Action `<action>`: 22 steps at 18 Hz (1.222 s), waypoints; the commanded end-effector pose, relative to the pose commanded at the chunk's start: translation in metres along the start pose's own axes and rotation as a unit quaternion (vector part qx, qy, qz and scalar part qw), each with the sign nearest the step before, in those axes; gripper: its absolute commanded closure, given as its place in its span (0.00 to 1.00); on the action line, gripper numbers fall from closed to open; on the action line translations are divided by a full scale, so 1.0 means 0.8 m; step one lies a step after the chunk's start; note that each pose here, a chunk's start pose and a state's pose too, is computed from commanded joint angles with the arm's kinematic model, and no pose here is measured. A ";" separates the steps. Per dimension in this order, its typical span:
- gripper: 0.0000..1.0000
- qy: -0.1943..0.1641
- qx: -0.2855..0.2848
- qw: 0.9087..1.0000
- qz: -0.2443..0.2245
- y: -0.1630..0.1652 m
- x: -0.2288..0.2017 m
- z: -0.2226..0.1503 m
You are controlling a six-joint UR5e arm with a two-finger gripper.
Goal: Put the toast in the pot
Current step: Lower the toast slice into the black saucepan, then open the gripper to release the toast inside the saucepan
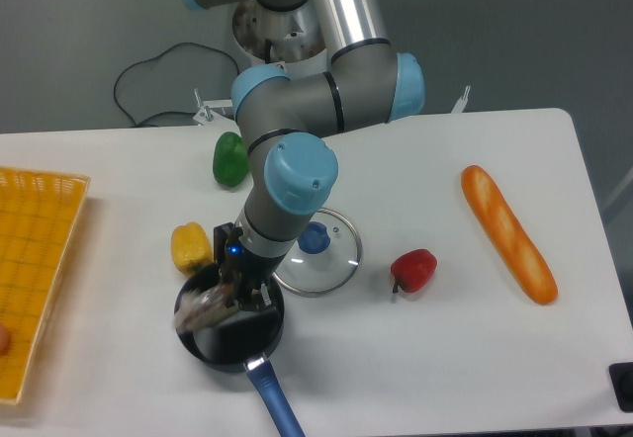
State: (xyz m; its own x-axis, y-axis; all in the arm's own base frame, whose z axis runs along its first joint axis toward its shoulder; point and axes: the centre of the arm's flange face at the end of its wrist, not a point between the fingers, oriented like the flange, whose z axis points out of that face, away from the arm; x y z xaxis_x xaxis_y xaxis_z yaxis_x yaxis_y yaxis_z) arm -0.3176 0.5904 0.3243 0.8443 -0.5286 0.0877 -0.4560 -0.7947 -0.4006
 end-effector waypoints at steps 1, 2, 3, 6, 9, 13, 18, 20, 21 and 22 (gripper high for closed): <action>0.59 0.000 0.000 1.000 0.000 0.000 0.000 0.000; 0.58 0.000 0.000 1.000 0.000 0.000 0.000 0.000; 0.55 0.000 0.000 1.000 0.001 0.000 0.000 0.000; 0.47 -0.001 0.000 1.000 0.001 -0.001 0.000 -0.002; 0.46 -0.005 0.001 1.000 0.001 -0.003 -0.001 -0.006; 0.44 -0.038 0.027 0.999 0.000 -0.007 -0.018 -0.054; 0.37 -0.049 0.052 0.997 0.000 -0.009 -0.013 -0.085; 0.09 -0.054 0.034 0.998 0.008 -0.008 -0.006 -0.083; 0.01 -0.061 0.011 0.998 0.016 -0.014 0.002 -0.085; 0.00 -0.063 0.004 0.998 0.021 -0.019 0.008 -0.085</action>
State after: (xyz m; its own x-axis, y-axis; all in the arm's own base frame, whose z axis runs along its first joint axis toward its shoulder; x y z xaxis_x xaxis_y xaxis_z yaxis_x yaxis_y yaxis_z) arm -0.3243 0.5784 0.3928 0.8538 -0.5188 -0.0440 -0.4891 -0.7701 -0.4095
